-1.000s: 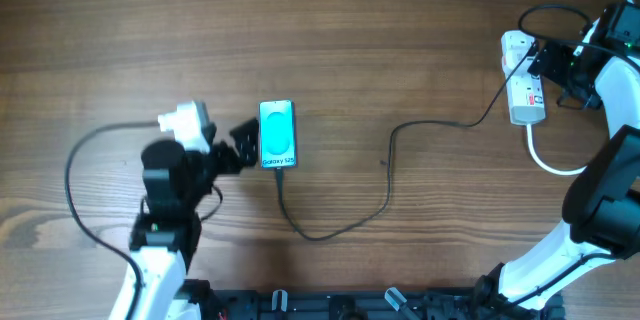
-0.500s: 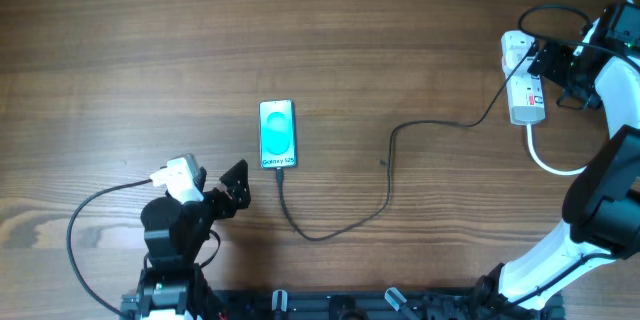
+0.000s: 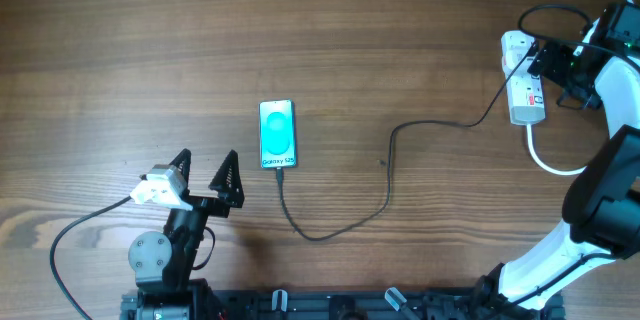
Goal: Plug charger to phone and switch on socket
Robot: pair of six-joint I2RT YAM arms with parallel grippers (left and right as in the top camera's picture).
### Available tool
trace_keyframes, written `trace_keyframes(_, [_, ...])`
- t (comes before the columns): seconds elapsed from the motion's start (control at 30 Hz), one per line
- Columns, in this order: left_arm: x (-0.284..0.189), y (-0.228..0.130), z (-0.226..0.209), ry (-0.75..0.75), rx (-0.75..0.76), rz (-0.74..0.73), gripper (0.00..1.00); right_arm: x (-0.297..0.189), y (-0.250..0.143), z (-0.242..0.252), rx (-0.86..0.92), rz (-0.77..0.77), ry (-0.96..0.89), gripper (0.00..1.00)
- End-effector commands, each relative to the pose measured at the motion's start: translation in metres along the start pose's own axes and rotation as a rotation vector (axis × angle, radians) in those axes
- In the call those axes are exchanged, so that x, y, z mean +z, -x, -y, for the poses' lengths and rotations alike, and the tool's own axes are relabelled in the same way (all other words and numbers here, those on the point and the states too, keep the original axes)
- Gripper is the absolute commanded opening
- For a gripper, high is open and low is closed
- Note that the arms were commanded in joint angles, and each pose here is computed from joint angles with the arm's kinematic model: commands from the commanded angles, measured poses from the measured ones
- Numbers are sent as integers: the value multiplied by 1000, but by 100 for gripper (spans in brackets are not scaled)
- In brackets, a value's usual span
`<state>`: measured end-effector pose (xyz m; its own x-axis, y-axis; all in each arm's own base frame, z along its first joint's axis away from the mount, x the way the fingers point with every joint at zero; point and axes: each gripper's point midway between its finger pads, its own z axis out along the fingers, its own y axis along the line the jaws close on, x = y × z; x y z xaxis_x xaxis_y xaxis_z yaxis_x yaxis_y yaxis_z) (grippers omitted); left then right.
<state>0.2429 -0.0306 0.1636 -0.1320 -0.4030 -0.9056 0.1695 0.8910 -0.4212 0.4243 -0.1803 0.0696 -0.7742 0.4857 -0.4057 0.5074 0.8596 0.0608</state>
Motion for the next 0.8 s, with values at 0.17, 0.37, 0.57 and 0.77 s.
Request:
trace_keyframes(0.17, [-1,1,-1,5,6,6,100,-10,10,-1,-17,35,-5,100])
trace_keyframes(0.37, [-1,1,-1,5,6,6,100,-10,10,-1,-12,35,0,100])
trace_keyframes(0.57, [-1,1,-1,5,6,6,100,-10,10,-2,-13,37,2,100])
trace_keyframes(0.77, [-1,1,-1,5,6,6,100,-81,40,-4,-9,207,23,100])
